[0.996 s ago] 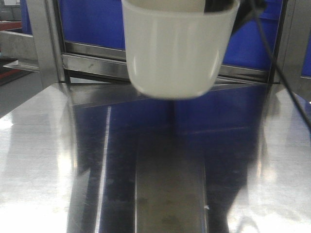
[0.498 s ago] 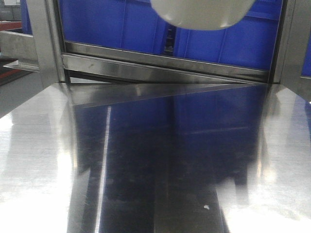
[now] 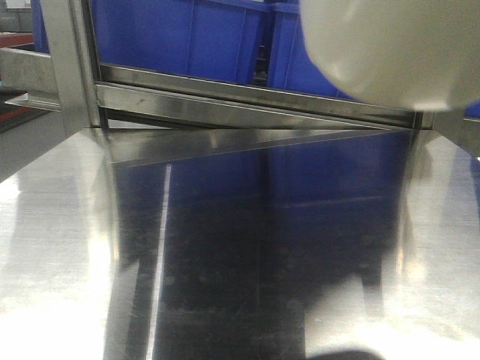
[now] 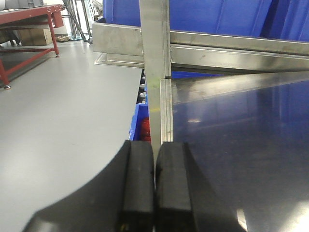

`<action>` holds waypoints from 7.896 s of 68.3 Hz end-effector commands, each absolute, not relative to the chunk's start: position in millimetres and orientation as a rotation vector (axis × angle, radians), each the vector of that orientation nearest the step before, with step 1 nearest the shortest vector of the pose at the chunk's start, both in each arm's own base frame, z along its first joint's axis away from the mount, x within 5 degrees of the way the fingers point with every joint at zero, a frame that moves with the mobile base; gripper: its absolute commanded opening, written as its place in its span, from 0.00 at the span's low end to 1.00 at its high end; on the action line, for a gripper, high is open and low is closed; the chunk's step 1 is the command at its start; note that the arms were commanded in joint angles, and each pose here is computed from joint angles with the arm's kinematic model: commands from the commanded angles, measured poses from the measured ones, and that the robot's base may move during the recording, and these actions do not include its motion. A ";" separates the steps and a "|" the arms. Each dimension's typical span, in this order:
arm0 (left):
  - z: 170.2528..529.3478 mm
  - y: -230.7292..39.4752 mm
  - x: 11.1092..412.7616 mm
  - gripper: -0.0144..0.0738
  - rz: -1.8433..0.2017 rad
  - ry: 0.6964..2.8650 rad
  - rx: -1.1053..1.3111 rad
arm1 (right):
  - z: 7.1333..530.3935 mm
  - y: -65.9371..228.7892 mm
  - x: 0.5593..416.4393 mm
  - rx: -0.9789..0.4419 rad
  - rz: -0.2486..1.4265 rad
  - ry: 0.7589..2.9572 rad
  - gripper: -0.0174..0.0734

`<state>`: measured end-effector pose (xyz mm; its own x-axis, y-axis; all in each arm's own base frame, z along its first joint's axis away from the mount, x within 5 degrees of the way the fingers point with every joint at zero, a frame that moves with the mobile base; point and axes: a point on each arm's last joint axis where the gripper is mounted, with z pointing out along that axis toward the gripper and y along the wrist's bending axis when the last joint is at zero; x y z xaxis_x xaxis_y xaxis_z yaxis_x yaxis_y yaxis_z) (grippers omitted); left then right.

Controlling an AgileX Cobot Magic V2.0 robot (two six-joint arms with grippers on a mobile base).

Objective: Move white bin to right shelf second layer
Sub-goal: 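Lift the white bin off the shelf with the right gripper, then hold the white bin raised in the right gripper while backing away, then drive the base away from the shelf holding the bin in the right gripper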

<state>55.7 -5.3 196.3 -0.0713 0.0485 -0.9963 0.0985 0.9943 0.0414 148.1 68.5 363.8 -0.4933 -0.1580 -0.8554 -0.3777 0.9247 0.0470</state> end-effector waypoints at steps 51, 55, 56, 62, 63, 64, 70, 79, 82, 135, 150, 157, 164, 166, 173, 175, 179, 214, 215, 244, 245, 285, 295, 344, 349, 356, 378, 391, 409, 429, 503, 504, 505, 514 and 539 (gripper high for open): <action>192.4 -5.7 56.3 0.26 -0.049 1.580 0.111 | 371.5 62.2 136.4 -0.362 0.300 1.954 0.25; 192.4 -5.7 56.3 0.26 -0.049 1.580 0.111 | 371.5 62.2 136.4 -0.362 0.300 1.954 0.25; 192.4 -5.7 56.3 0.26 -0.049 1.580 0.111 | 371.5 62.2 136.4 -0.362 0.300 1.954 0.25; 192.4 -5.7 56.3 0.26 -0.049 1.580 0.111 | 371.5 62.2 136.4 -0.362 0.300 1.954 0.25; 192.4 -5.7 56.3 0.26 -0.049 1.580 0.111 | 371.5 62.2 136.4 -0.362 0.300 1.954 0.25; 192.4 -5.7 56.3 0.26 -0.049 1.580 0.111 | 371.5 62.2 136.4 -0.362 0.300 1.954 0.25; 192.4 -5.7 56.3 0.26 -0.049 1.580 0.111 | 371.5 62.2 136.4 -0.362 0.300 1.954 0.25; 192.4 -5.7 56.3 0.26 -0.049 1.580 0.111 | 371.5 62.2 136.4 -0.362 0.300 1.954 0.25; 192.4 -5.7 56.3 0.26 -0.049 1.580 0.111 | 371.5 62.2 136.4 -0.362 0.300 1.954 0.25; 192.4 -5.7 56.3 0.26 -0.049 1.580 0.111 | 371.5 62.2 136.4 -0.362 0.300 1.954 0.25; 192.4 -5.7 56.3 0.26 -0.049 1.580 0.111 | 371.3 62.3 136.6 -0.362 0.300 1.955 0.25; 192.4 -5.7 56.3 0.26 -0.049 1.580 0.111 | 371.3 62.3 136.6 -0.362 0.300 1.955 0.25; 192.4 -5.7 56.3 0.26 -0.049 1.580 0.111 | 371.3 62.3 136.6 -0.362 0.300 1.955 0.25; 192.4 -5.7 56.3 0.26 -0.049 1.580 0.111 | 371.3 62.3 136.6 -0.362 0.300 1.955 0.25; 192.4 -5.7 56.3 0.26 -0.049 1.580 0.111 | 371.3 62.3 136.6 -0.362 0.300 1.955 0.25; 192.4 -5.7 56.3 0.26 -0.049 1.580 0.111 | 371.3 62.3 136.6 -0.362 0.300 1.955 0.25; 192.4 -5.7 56.3 0.26 -0.049 1.580 0.111 | 371.3 62.3 136.6 -0.362 0.300 1.955 0.25; 192.4 -5.9 56.3 0.26 -0.051 1.580 0.112 | 371.2 62.3 136.6 -0.362 0.300 1.956 0.25; 192.4 -5.9 56.3 0.26 -0.051 1.580 0.112 | 371.2 62.3 136.6 -0.362 0.300 1.956 0.25; 192.4 -5.9 56.3 0.26 -0.051 1.580 0.112 | 371.2 62.3 136.6 -0.362 0.300 1.956 0.25; 192.4 -5.9 56.3 0.26 -0.051 1.580 0.112 | 371.2 62.3 136.6 -0.362 0.300 1.956 0.25; 192.4 -5.7 56.3 0.26 -0.049 1.580 0.111 | 371.3 62.3 136.6 -0.362 0.300 1.956 0.25; 192.4 -5.7 56.3 0.26 -0.049 1.580 0.111 | 371.3 62.3 136.6 -0.362 0.300 1.956 0.25; 192.4 -5.7 56.3 0.26 -0.049 1.580 0.111 | 371.2 62.3 136.6 -0.362 0.300 1.957 0.25; 192.4 -5.7 56.3 0.26 -0.049 1.580 0.111 | 371.2 62.3 136.6 -0.362 0.300 1.957 0.25; 192.4 -5.7 56.3 0.26 -0.049 1.580 0.111 | 371.2 62.3 136.6 -0.362 0.300 1.957 0.25; 192.4 -5.7 56.3 0.26 -0.049 1.580 0.111 | 371.2 62.3 136.6 -0.362 0.300 1.957 0.25; 192.4 -5.7 56.3 0.26 -0.049 1.580 0.111 | 371.2 62.3 136.6 -0.362 0.300 1.957 0.25; 192.4 -5.7 56.3 0.26 -0.049 1.580 0.111 | 371.2 62.3 136.6 -0.362 0.300 1.957 0.25; 192.4 -5.7 56.3 0.26 -0.049 1.580 0.111 | 371.2 62.3 136.6 -0.362 0.300 1.957 0.25; 192.4 -5.7 56.3 0.26 -0.049 1.580 0.111 | 371.2 62.3 136.6 -0.362 0.300 1.957 0.25; 192.4 -5.7 56.3 0.26 -0.049 1.580 0.111 | 371.2 62.3 136.6 -0.362 0.300 1.957 0.25; 192.4 -5.7 56.3 0.26 -0.049 1.580 0.111 | 371.2 62.3 136.6 -0.362 0.300 1.957 0.25; 192.4 -5.7 56.3 0.26 -0.049 1.580 0.111 | 371.2 62.3 136.6 -0.362 0.300 1.957 0.25; 192.4 -5.7 56.3 0.26 -0.049 1.580 0.111 | 371.0 62.3 136.5 -0.362 0.299 1.959 0.25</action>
